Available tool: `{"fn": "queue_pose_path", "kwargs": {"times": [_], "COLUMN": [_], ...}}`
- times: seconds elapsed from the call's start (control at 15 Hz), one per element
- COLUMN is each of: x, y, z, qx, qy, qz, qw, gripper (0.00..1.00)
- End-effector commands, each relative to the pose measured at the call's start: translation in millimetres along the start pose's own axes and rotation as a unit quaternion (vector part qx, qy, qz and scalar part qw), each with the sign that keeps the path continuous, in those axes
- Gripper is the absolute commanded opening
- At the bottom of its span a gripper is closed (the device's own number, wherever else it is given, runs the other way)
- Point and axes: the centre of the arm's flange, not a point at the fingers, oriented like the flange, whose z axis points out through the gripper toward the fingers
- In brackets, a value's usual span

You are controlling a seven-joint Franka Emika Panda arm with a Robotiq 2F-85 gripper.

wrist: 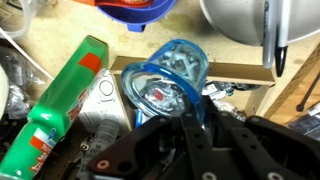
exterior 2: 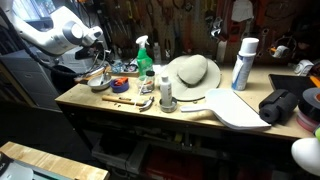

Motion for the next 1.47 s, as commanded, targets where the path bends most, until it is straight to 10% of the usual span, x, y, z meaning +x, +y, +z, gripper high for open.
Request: {"fn": "queue_pose_path", "kwargs": {"times": [0.0,1.07,1.13,1.4], "x": [-0.1,17.6,18.8,27.6], "y": [-27.3,-24.2,-23.5,-25.6], "z": [8.7,85.0,85.0,52.3], "qx": [-0.019,-0.085,-0.087,-0.033], "qy": [-0.001,-0.056,-0.059,-0.066], "qz": [-0.008,0.013,0.018,0.052], "qw": [0.9998,0.9948,0.9943,0.9959], "gripper": [0.03,0.03,0.37,0.6]}}
